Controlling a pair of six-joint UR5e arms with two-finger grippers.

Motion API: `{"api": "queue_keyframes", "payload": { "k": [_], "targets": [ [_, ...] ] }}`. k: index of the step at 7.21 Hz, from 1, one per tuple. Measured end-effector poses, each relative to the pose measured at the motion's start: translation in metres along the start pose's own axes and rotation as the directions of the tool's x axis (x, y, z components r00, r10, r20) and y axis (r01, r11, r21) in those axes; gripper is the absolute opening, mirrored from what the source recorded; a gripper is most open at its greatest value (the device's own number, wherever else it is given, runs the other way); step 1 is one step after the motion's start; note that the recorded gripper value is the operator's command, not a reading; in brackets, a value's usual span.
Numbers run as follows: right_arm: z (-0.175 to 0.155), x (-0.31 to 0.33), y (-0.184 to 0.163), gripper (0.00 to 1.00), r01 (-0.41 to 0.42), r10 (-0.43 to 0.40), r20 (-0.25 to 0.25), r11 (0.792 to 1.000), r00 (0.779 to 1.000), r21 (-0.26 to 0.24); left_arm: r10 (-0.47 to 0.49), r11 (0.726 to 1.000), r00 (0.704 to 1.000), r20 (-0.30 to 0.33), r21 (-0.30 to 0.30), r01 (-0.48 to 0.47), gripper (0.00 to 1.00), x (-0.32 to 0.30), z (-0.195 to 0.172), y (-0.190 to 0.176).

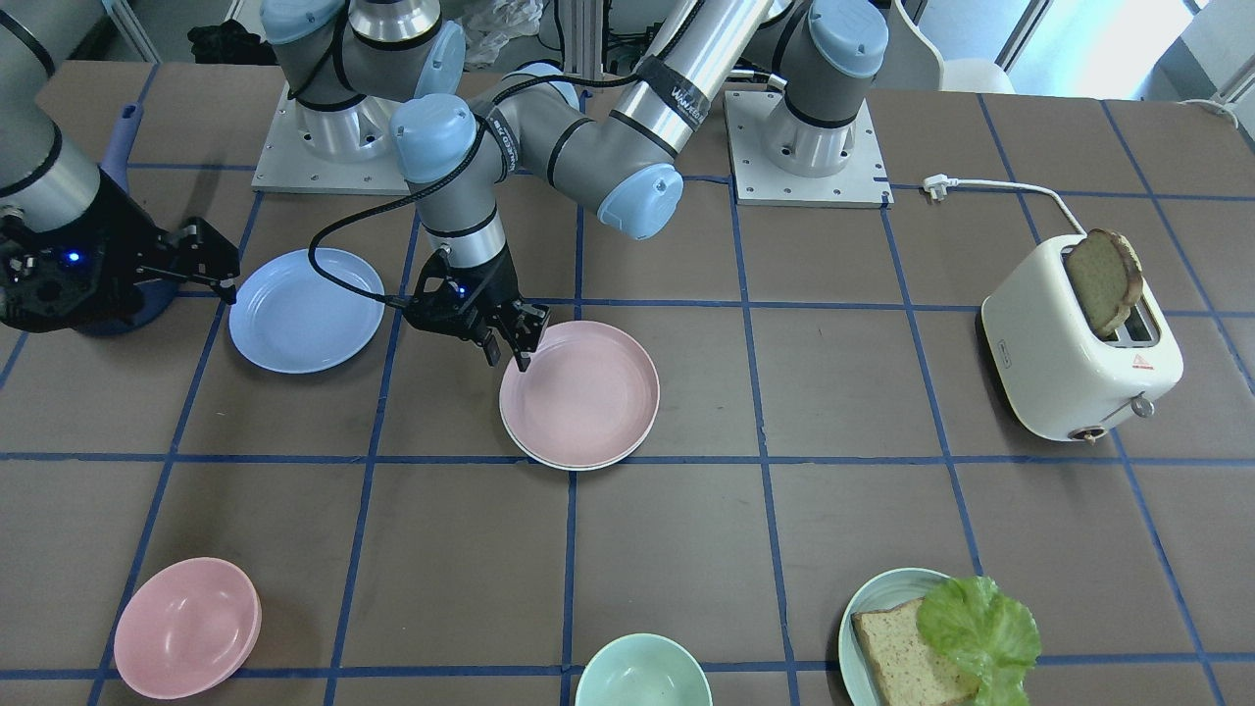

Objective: Stack three plates with pink and blue
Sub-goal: 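Grasp the light blue plate's rim with the right gripper while the left arm withdraws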

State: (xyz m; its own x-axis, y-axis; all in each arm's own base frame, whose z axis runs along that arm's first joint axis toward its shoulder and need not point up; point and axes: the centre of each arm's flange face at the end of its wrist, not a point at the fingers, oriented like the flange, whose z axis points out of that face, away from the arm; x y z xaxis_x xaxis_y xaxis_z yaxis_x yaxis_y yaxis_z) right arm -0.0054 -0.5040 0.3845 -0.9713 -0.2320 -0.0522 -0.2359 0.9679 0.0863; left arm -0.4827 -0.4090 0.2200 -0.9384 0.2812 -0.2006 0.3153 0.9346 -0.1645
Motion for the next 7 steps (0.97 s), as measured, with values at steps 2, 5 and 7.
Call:
{"api": "queue_keyframes", "payload": {
  "k": [2,5,7],
  "targets": [
    [0.073,0.012,0.024,1.0,-0.023,0.023,-0.005,0.999,1.0,-0.036,-0.022,1.0,1.0,-0.008,0.021,0.022,1.0,-0.002,-0.015,0.0],
    [0.161,0.03,0.074,0.92,-0.024,0.022,-0.034,0.999,0.999,-0.047,-0.054,0.995,0.998,-0.022,0.084,0.055,1.0,-0.024,-0.056,-0.006],
    [0.188,0.039,0.091,0.8,-0.001,-0.001,-0.031,0.999,1.0,-0.046,-0.055,0.991,0.998,-0.022,0.117,0.058,1.0,-0.062,-0.076,-0.019]
  ]
}}
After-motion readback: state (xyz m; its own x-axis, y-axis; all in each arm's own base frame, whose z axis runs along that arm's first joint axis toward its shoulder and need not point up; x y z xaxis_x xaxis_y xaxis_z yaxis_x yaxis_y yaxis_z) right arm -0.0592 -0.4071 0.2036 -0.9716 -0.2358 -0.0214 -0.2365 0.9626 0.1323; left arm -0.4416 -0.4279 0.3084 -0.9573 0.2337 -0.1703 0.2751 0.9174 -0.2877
